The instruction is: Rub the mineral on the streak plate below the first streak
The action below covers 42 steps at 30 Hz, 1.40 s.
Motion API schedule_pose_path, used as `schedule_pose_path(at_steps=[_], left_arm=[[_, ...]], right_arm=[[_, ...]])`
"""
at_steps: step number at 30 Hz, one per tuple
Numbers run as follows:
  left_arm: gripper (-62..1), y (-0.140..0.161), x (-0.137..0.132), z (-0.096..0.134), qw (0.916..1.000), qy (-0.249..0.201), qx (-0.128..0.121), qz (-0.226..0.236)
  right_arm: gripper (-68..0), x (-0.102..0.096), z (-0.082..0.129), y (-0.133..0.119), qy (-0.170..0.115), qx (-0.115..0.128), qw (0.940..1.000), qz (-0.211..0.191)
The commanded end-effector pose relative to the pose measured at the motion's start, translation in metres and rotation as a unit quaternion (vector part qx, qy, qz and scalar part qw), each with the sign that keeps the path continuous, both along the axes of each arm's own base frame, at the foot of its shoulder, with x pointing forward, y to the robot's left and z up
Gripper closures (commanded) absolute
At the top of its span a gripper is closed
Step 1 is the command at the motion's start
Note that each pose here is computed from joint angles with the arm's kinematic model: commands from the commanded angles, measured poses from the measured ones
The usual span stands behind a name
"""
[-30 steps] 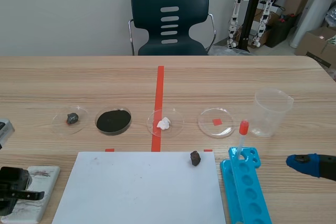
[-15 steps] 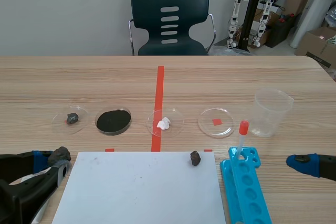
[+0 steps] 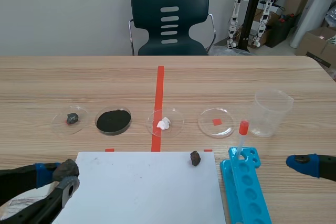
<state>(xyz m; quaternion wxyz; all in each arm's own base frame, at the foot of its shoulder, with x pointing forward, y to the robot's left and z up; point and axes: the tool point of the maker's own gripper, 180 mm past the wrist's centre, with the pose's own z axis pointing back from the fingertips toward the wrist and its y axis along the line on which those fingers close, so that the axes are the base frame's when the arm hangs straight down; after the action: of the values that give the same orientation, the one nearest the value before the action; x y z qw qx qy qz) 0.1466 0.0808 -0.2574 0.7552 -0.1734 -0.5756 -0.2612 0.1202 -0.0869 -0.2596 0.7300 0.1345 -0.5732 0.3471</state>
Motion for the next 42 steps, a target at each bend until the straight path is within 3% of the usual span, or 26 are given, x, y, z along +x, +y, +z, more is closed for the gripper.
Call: schedule_pose_path(at_steps=[1,9,14,42], left_arm=[[-11.6,-0.0009,0.0038,0.0093,0.9998,-0.015,-0.011,0.005],[-11.6,-0.0031,-0.0019,0.0147,0.9994,-0.026,-0.022,0.000],[-11.6,-0.0044,-0.0033,0.0128,0.9995,-0.029,-0.010,-0.008],[-11.6,-0.0050,-0.0027,0.0163,0.9992,-0.037,-0.016,-0.009]], right_arm=[[-59.1,0.0023,0.0060,0.0002,-0.010,0.008,0.9999,-0.002],[-59.1,0.0023,0.0060,0.0002,-0.010,0.008,0.9999,-0.002],[-59.1,0.0023,0.0060,0.0002,-0.010,0.008,0.9999,-0.002],[-59.1,0.0023,0.0060,0.0002,-0.010,0.008,0.9999,-0.002]])
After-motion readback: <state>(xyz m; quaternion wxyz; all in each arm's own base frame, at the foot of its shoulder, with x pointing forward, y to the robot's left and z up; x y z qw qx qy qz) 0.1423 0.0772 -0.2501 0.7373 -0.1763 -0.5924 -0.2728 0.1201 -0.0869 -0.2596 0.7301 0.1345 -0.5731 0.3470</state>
